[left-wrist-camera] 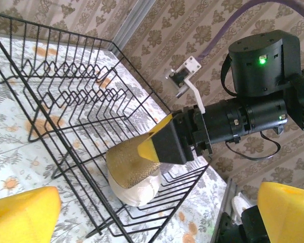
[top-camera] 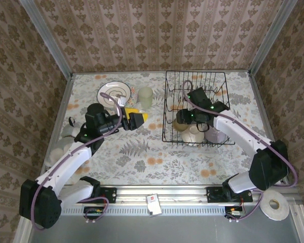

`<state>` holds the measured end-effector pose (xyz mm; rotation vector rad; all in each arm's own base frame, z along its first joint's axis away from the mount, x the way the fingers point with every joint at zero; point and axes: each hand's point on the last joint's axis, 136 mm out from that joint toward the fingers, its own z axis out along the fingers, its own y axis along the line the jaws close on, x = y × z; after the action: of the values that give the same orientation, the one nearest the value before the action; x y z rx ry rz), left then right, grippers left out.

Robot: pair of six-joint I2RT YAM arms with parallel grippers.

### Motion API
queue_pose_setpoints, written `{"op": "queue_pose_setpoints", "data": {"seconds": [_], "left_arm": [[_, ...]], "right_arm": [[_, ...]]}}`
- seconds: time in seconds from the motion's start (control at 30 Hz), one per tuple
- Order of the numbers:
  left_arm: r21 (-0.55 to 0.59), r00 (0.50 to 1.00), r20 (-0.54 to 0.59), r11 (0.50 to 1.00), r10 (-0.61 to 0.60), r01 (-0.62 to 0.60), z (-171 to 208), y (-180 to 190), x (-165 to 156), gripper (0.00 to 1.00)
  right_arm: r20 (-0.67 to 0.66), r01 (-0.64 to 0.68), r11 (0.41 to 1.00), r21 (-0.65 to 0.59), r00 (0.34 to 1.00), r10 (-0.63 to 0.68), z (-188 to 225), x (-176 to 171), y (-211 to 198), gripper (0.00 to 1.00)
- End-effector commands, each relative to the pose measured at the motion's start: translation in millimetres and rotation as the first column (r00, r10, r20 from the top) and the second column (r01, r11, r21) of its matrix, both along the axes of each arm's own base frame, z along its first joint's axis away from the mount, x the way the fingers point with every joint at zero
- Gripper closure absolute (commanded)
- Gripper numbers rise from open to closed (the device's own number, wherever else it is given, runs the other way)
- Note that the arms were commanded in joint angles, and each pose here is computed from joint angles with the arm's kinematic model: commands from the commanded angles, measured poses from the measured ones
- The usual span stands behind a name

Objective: Unload the mixed dishes from the dish rack

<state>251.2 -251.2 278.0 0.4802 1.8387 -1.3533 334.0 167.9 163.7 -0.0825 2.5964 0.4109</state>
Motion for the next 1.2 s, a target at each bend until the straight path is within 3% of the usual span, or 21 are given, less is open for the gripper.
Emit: {"op": "queue_pose_setpoints", "data": {"seconds": [0.0, 0.23, 0.57, 0.77, 1.17], "left_arm": [[-0.071, 0.998, 0.016, 0.995, -0.063, 0.063, 10.1, -12.5, -5.7, 0.00], [-0.114, 0.989, -0.011, 0.982, -0.150, 0.148, 4.0, -33.1, -4.7, 0.01], [-0.175, 0.965, -0.024, 0.952, -0.261, 0.253, -1.0, -60.0, -1.3, 0.06], [-0.229, 0.941, -0.011, 0.917, -0.338, 0.327, 7.7, -75.0, -1.5, 0.12], [-0.300, 0.904, 0.034, 0.858, -0.427, 0.416, 31.0, -92.0, -14.7, 0.17]], "right_arm": [[0.032, -0.017, 0.985, 0.173, 0.999, 0.012, 26.2, -3.9, 9.1, 0.66], [0.060, -0.018, 0.920, 0.392, 0.998, -0.006, 59.1, -3.2, 6.7, 0.66], [0.073, -0.062, 0.770, 0.635, 0.997, 0.019, 95.0, -9.4, 11.1, 0.66], [0.074, -0.090, 0.703, 0.706, 0.996, 0.053, 102.1, -13.5, 18.1, 0.66], [0.069, -0.103, 0.669, 0.736, 0.995, 0.077, 100.0, -14.7, 22.9, 0.66]]}}
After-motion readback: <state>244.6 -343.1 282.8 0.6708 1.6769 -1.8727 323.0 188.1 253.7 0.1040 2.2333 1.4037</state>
